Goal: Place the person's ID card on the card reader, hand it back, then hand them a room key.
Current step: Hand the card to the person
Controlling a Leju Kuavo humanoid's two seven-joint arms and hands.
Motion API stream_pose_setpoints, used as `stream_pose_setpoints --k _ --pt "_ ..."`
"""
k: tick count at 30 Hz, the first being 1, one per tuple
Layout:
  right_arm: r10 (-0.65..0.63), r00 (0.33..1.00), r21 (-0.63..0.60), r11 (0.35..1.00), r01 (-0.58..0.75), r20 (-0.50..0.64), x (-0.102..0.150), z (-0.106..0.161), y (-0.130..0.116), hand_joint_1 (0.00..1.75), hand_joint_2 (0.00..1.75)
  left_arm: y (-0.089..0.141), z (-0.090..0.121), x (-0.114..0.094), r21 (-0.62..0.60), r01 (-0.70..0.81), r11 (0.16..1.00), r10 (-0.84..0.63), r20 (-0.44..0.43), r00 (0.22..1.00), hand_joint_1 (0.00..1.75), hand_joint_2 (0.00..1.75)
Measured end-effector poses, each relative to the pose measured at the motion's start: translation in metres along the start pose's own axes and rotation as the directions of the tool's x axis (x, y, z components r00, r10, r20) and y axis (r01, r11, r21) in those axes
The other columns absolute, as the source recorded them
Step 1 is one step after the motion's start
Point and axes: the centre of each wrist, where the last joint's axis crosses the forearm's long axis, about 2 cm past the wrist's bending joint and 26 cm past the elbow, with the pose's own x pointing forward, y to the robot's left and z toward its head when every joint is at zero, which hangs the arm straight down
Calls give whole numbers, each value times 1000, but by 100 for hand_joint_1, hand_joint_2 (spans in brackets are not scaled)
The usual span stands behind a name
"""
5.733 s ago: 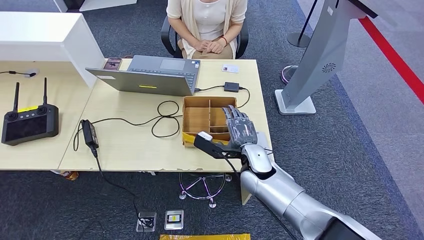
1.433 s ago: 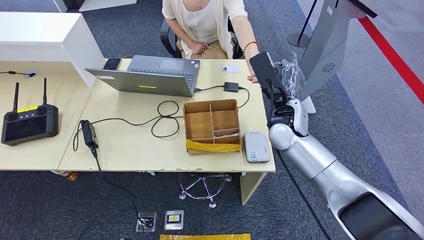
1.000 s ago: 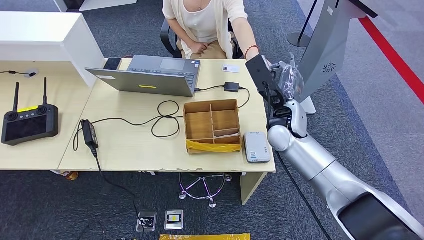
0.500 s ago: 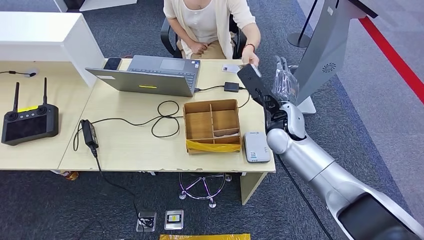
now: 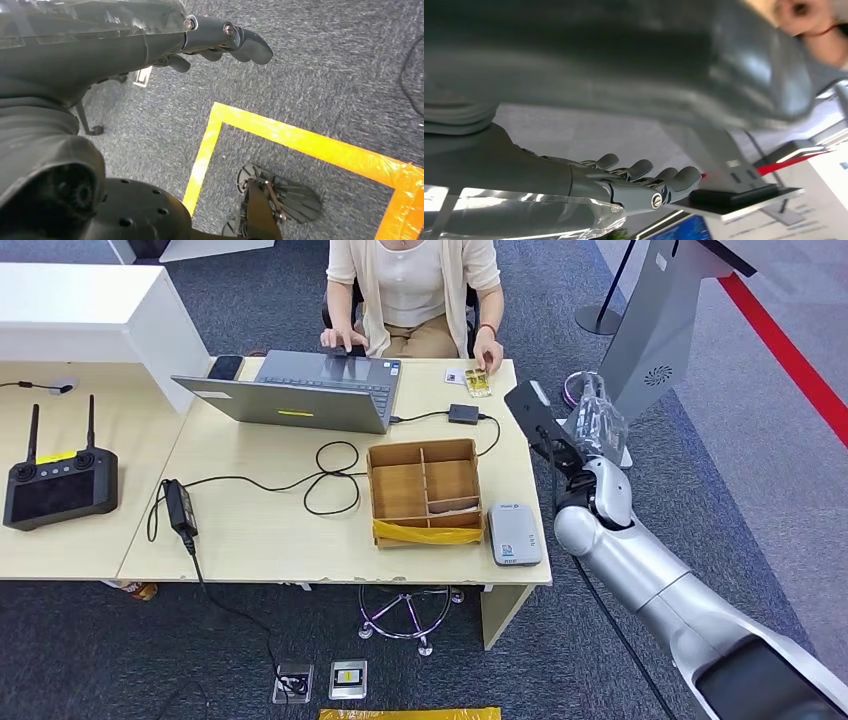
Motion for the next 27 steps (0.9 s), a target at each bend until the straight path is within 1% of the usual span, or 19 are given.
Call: stream_pose_setpoints --k 4,7,13,16,19,24,25,27 --pt "53 996 -47 997 -57 -67 -40 -1 -2 0 0 2 0 -6 9 -13 1000 13 -7 1000 0 0" --pt "85 988 -69 993 -94 -128 -76 1 -6 0 0 2 -1 -8 13 -30 999 30 -13 999 0 0" --pt "63 962 -78 993 -86 -265 -140 11 -14 0 0 4 -1 -15 10 -73 997 74 -51 996 0 0" --pt "16 951 -122 991 -56 -309 -168 18 -17 0 0 5 -1 -18 9 -96 995 97 -57 994 0 0" --pt "-31 939 -170 985 -30 -343 -198 29 -18 0 0 6 -1 -21 17 -107 994 108 -51 993 0 0" --pt "-49 917 -141 990 -7 -396 -241 54 -8 0 0 8 -2 -23 35 -112 993 113 -38 993 0 0" --pt "-43 918 -132 991 -10 -395 -248 58 -5 0 0 8 -2 -24 38 -119 992 121 -38 992 0 0" --pt "-1 935 -119 992 -43 -354 -261 68 0 0 0 9 -3 -25 37 -138 990 140 -44 989 0 0"
